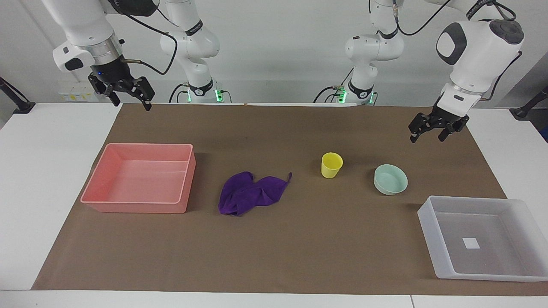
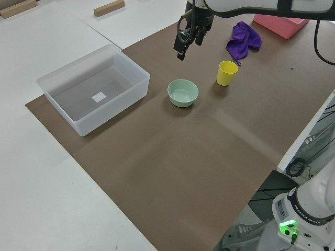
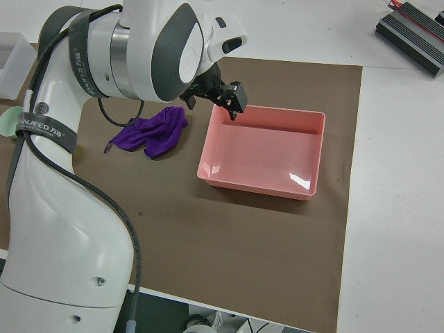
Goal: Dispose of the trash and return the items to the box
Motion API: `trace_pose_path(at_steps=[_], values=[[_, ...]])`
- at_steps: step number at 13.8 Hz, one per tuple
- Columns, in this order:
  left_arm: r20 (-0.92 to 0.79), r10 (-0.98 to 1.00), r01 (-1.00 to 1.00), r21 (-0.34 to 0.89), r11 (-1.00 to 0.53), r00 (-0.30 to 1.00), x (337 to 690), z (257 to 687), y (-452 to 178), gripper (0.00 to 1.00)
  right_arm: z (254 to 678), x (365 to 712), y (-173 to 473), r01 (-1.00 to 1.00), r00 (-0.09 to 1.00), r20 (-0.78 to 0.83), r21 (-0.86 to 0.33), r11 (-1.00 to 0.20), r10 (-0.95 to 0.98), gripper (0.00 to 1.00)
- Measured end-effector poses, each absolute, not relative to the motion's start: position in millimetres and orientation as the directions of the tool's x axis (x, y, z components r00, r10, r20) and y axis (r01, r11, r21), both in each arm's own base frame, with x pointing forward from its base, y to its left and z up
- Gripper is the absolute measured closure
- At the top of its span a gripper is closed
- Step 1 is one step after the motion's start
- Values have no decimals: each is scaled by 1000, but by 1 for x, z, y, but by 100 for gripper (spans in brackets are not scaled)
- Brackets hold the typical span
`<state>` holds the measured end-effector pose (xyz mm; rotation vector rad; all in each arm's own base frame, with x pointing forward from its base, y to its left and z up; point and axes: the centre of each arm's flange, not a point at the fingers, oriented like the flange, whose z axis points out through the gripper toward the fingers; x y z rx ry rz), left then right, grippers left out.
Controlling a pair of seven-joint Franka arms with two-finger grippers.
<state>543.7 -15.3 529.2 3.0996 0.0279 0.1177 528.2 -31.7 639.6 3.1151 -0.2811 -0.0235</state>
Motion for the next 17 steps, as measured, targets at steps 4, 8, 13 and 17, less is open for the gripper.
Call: trace_pose_path(at_steps=[4, 8, 13, 17], values=[[86, 25, 21, 39, -999, 996, 539, 477, -15, 0, 640, 528, -32, -179, 984, -14, 15, -984, -179, 0], [85, 29, 26, 36, -999, 996, 524, 418, -14, 0, 640, 528, -32, -179, 984, -14, 15, -984, -179, 0], [115, 31, 28, 33, -999, 993, 525, 374, -14, 0, 640, 528, -32, -179, 984, -14, 15, -984, -179, 0], [118, 27, 23, 30, -999, 993, 533, 341, -14, 0, 640, 528, -32, -179, 984, -14, 15, -984, -179, 0]])
